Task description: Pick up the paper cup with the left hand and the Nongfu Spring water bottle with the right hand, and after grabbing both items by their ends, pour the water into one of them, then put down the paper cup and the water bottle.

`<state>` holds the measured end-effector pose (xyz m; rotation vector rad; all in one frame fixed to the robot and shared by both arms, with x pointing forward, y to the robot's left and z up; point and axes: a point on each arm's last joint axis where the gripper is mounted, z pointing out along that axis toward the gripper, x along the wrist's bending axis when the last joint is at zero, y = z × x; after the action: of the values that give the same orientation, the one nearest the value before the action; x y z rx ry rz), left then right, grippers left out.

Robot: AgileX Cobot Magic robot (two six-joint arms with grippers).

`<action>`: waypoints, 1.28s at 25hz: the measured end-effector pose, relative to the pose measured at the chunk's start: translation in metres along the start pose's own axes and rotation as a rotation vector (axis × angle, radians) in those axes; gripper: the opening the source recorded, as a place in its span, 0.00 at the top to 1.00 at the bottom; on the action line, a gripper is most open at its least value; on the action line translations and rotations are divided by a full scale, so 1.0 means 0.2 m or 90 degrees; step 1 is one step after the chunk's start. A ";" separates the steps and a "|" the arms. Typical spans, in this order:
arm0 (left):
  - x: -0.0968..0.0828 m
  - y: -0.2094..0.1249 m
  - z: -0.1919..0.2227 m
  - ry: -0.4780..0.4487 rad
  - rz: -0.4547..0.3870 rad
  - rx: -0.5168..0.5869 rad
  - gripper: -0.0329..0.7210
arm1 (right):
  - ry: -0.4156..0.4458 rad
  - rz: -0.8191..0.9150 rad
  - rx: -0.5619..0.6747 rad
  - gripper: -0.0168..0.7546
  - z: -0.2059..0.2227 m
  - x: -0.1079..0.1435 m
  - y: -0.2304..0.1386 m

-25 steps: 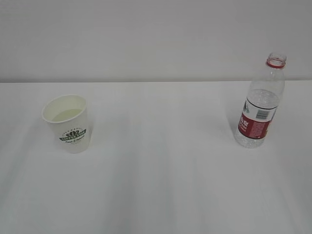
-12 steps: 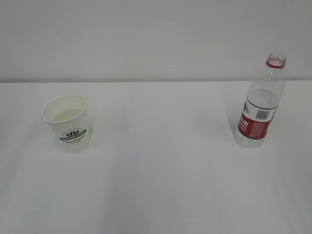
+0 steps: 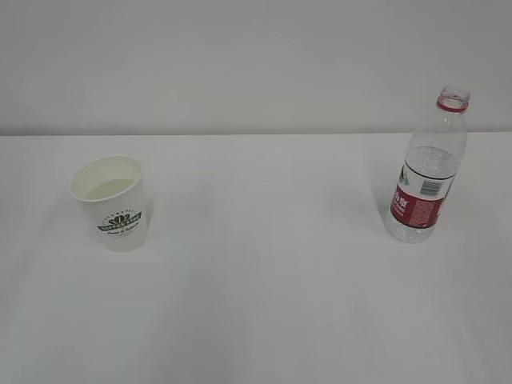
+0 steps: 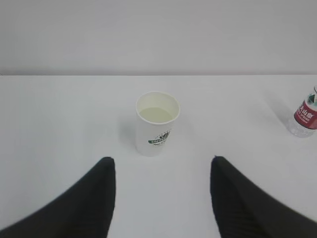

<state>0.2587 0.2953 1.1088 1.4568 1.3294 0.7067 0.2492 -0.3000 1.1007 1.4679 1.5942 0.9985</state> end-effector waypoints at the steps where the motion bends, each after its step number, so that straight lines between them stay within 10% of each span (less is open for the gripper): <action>1: 0.00 -0.01 -0.01 -0.001 0.000 -0.005 0.37 | 0.001 -0.004 0.001 0.24 -0.01 0.00 -0.01; 32: 0.05 -0.22 -0.14 0.017 0.032 0.092 0.39 | 0.028 -0.033 0.066 0.24 -0.14 0.02 -0.19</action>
<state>0.2188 0.3077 1.0748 1.6051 1.3921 0.6769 0.2067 -0.3004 1.0784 1.4743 1.7298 0.9378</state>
